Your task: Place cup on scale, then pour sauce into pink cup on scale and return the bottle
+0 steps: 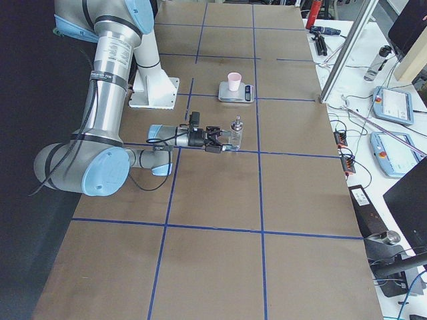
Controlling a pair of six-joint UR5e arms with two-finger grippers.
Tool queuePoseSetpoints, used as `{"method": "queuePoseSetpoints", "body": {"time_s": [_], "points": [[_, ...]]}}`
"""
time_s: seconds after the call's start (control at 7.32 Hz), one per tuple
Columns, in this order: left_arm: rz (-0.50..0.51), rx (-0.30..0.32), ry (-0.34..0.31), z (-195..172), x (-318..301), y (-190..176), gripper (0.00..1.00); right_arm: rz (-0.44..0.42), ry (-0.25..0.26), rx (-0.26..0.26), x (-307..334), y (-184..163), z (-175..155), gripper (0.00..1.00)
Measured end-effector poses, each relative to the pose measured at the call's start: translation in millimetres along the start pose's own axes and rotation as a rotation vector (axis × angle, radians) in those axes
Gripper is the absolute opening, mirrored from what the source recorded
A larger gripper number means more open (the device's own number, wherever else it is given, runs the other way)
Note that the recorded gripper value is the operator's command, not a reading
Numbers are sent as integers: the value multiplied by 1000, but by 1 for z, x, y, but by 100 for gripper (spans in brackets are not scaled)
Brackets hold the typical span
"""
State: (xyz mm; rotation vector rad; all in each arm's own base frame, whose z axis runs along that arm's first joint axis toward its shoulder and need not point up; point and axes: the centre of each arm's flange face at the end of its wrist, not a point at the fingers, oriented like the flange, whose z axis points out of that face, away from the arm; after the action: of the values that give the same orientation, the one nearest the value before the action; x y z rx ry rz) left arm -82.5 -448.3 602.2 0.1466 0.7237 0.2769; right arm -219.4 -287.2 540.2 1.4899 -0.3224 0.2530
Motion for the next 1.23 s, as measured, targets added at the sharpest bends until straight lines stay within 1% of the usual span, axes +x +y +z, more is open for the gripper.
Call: {"method": "queuePoseSetpoints", "body": {"time_s": [0.14,0.41,0.55,0.68,0.82,0.96,1.09,1.23], "points": [[0,0,0,0,0,0,100,-127,25,-10,19,15,4,100],[-2,-2,1,1,-1,0,100,-439,102,-53,52,38,23,100],[-2,-2,1,1,-1,0,100,-567,139,-94,64,42,37,100],[0,0,0,2,-2,0,100,-631,156,-153,76,42,54,100],[5,5,-2,2,-2,0,100,-645,158,-225,91,39,77,100],[9,9,-3,2,-2,-1,100,-627,144,-309,108,32,103,100],[11,11,-3,3,-3,-1,100,-601,125,-392,125,24,128,100],[12,12,-4,3,-3,-1,100,-561,88,-495,142,16,153,100]]}}
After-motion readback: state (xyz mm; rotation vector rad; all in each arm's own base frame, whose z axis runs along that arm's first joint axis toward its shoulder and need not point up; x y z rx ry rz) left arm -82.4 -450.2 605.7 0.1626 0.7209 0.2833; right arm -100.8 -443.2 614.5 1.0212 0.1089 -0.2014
